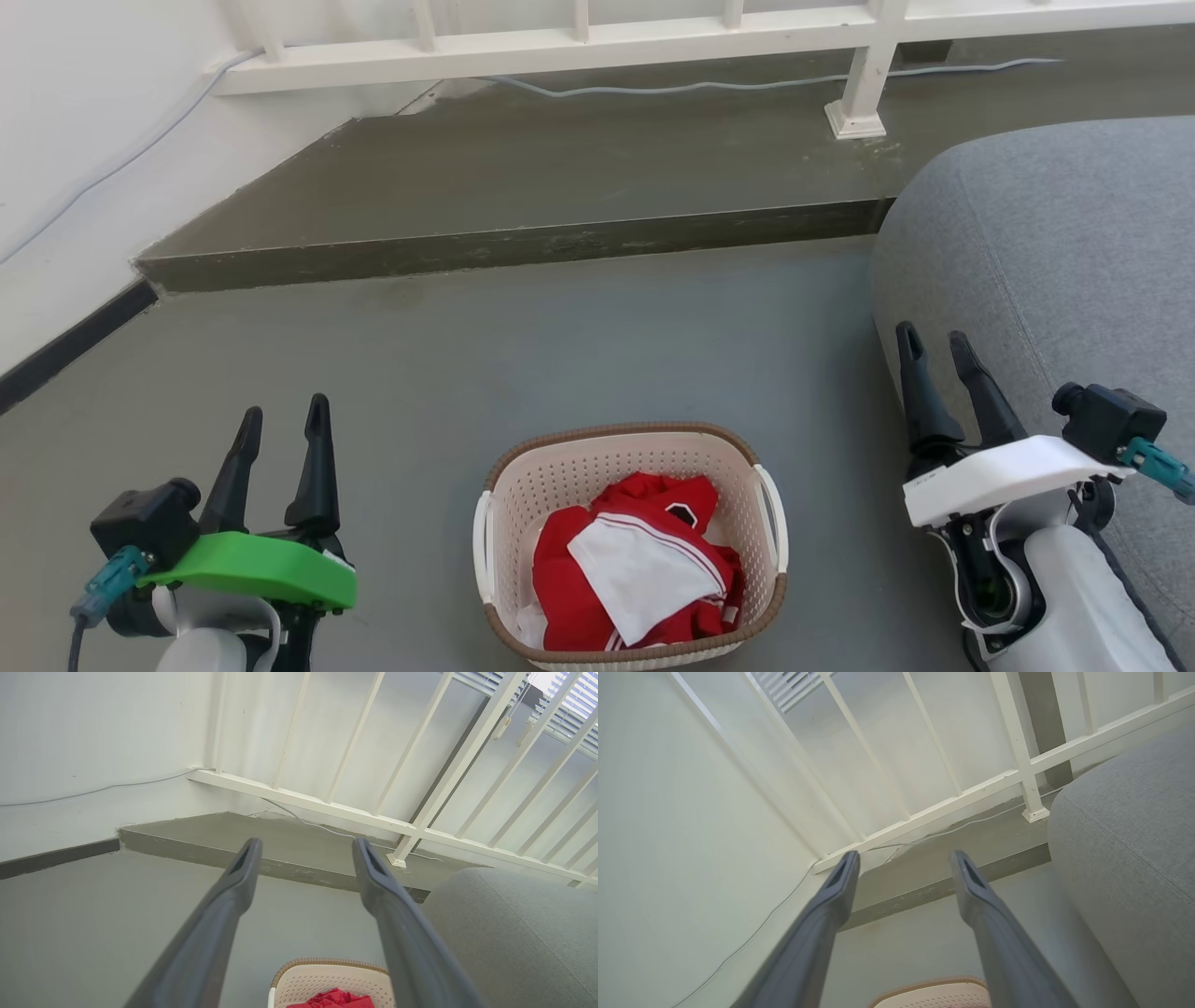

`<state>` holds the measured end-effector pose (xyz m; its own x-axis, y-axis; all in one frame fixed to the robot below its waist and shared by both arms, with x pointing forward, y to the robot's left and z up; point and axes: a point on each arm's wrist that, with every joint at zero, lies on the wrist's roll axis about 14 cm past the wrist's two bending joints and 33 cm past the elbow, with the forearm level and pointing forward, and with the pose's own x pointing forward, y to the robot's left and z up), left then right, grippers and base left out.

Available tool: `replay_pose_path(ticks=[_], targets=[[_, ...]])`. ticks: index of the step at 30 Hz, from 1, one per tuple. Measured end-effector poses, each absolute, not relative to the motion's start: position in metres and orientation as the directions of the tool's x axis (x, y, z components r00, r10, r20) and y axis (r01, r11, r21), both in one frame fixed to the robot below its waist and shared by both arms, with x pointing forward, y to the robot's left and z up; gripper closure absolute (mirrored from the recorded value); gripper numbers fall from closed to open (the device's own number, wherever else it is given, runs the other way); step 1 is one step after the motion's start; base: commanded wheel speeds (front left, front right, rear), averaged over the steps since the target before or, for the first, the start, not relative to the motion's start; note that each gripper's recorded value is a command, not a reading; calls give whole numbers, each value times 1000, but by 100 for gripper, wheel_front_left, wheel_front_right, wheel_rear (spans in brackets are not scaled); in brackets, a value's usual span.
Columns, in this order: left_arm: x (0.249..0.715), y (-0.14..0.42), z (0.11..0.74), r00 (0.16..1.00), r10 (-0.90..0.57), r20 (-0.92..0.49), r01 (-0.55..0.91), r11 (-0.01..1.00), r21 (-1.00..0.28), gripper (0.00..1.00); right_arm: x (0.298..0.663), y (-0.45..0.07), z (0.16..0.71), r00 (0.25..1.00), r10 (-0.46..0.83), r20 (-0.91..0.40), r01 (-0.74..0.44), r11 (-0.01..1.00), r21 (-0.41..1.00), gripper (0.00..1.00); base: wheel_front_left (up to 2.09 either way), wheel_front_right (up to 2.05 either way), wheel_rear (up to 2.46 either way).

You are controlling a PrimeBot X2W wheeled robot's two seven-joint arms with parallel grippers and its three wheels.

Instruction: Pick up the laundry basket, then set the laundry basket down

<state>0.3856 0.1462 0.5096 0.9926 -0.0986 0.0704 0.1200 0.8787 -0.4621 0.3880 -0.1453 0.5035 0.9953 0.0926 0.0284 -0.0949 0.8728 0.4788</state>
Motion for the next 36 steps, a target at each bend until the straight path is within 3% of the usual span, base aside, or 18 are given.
replay_pose_path(ticks=[14, 36], targets=[[390, 139, 525, 982, -126, 140, 165, 935, -314, 0, 389, -136, 507, 991, 120, 65, -134, 940, 313, 0, 0, 0, 0], [391, 141, 524, 983, -122, 136, 159, 940, -302, 0, 390, -137, 501, 993, 107, 46, -116, 943, 311, 0, 0, 0, 0]])
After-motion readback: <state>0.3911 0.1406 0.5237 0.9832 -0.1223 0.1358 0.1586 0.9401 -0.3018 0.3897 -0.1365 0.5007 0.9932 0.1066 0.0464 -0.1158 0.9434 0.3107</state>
